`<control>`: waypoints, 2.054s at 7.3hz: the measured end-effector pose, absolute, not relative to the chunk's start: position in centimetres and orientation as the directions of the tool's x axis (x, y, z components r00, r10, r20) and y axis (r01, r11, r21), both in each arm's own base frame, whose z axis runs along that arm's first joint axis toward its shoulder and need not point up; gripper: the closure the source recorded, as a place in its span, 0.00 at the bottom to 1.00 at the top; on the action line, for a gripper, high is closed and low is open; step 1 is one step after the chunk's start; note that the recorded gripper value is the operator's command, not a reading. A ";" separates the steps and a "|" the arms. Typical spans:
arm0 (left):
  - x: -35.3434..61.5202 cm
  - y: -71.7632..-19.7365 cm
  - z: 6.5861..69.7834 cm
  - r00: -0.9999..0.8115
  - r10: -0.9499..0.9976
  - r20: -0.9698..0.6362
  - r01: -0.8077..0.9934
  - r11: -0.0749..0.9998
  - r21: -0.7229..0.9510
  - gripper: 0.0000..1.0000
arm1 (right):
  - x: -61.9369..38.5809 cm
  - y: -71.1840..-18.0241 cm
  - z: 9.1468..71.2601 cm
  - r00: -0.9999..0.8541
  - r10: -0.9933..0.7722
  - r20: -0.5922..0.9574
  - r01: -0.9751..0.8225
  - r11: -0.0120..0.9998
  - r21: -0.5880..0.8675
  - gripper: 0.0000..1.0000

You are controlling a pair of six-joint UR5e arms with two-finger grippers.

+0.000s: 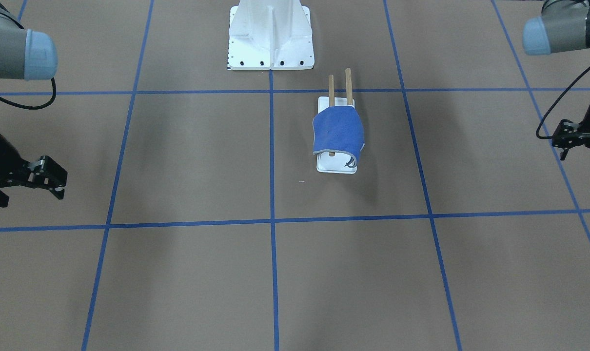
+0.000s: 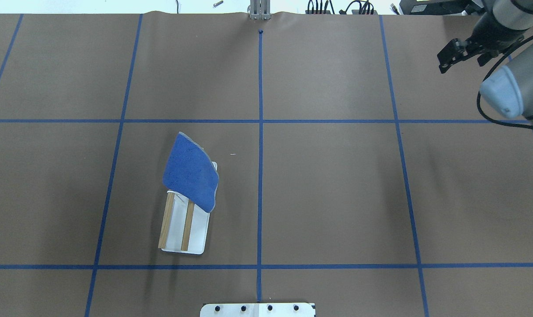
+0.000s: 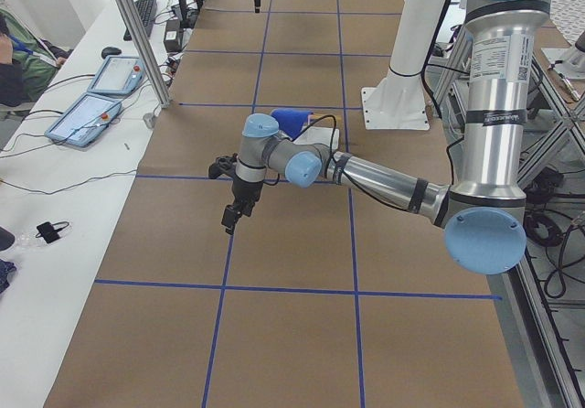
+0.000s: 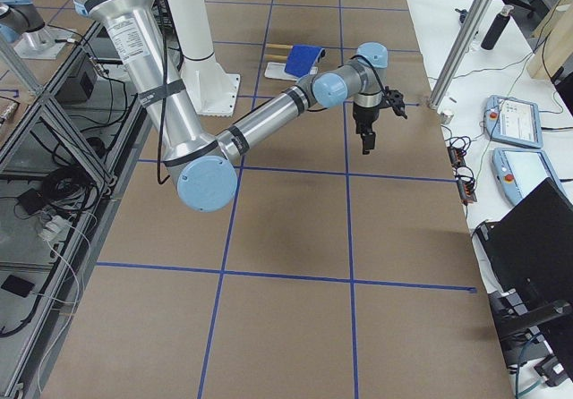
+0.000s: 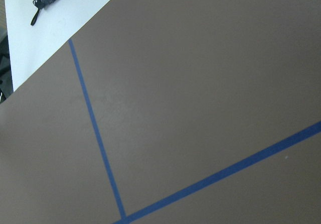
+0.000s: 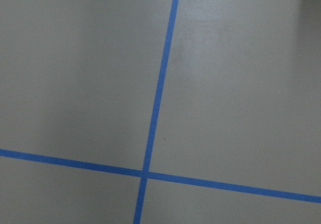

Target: Hang towel on rack

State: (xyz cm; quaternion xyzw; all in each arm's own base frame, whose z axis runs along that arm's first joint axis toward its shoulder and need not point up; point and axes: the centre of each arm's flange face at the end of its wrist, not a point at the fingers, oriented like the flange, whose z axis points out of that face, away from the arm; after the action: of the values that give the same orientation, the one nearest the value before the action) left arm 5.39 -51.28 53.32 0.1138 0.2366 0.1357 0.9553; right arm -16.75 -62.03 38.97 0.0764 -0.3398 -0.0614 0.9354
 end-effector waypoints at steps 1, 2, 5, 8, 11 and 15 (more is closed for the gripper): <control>2.0 -51.1 54.8 0.856 0.248 -0.453 -0.173 0.964 0.202 0.01 | -13.1 -63.7 41.7 0.766 -0.173 0.619 0.083 0.982 0.172 0.00; -0.9 -50.9 55.9 0.857 0.178 -0.483 -0.126 0.982 0.139 0.01 | -9.5 -64.6 44.4 0.775 -0.171 0.608 0.103 0.984 0.145 0.00; -6.3 -49.0 57.2 0.775 0.031 -0.631 0.000 0.999 0.049 0.01 | 1.8 -63.3 53.2 0.794 -0.145 0.591 0.139 0.989 0.055 0.00; -7.6 -46.1 58.1 0.723 -0.024 -0.690 0.043 0.999 0.011 0.01 | 5.9 -56.3 62.8 0.795 -0.118 0.595 0.118 0.992 0.039 0.00; -7.8 -45.8 57.6 0.710 -0.017 -0.704 0.049 0.998 0.025 0.01 | 7.2 -54.5 63.8 0.763 -0.101 0.638 0.078 0.995 0.064 0.00; -7.7 -46.1 56.8 0.708 -0.003 -0.706 0.048 0.998 0.044 0.01 | 8.3 -51.9 61.4 0.765 -0.052 0.642 0.056 0.998 0.015 0.00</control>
State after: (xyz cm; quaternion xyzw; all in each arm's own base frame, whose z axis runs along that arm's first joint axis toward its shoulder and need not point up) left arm -7.73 -46.05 56.76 0.0298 0.3819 -0.0139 0.9236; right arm 8.27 -51.86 61.38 -0.0022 -0.3415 -0.0287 0.9395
